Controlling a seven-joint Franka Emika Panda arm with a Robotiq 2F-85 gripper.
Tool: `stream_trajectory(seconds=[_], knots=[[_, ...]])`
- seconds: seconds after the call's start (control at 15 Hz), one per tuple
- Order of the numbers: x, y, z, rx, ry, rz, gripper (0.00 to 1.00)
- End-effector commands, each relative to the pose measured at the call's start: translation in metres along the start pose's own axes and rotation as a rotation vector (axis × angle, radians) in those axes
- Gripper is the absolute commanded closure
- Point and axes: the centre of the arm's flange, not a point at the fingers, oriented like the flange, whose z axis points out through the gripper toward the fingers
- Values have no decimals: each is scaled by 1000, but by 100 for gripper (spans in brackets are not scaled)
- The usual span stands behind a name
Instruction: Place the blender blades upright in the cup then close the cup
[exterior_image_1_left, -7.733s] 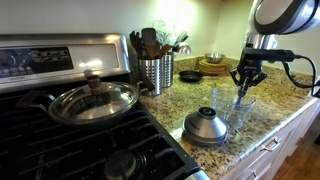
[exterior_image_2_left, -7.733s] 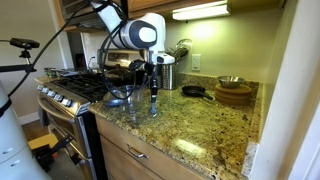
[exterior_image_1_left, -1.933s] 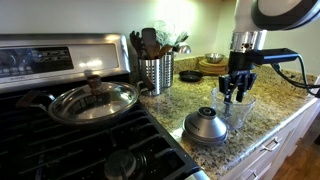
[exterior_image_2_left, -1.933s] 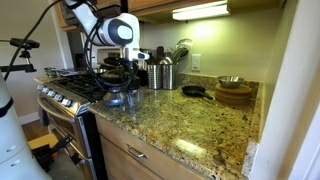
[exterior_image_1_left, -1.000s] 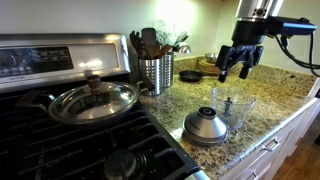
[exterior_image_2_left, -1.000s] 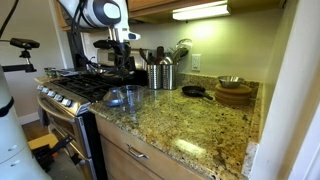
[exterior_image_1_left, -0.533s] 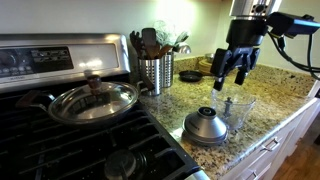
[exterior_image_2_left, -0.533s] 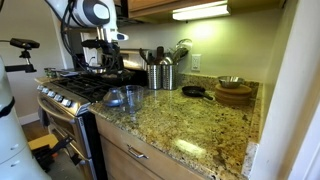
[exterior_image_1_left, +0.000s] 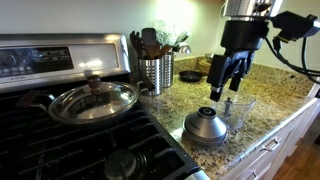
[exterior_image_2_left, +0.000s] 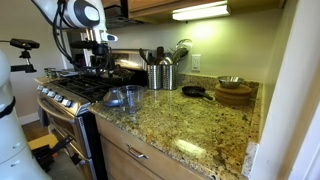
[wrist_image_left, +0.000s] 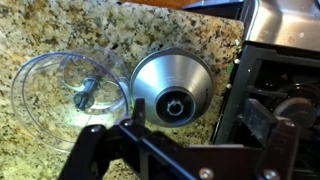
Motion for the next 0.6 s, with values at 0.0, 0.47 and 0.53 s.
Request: stream_trajectory(seconds=[0.0,0.47,0.53], knots=[[0,0,0,0,0,-2,0],[20,-10,23,2,-16,-21,0],[24,-11,27,8,-25,-21,0]])
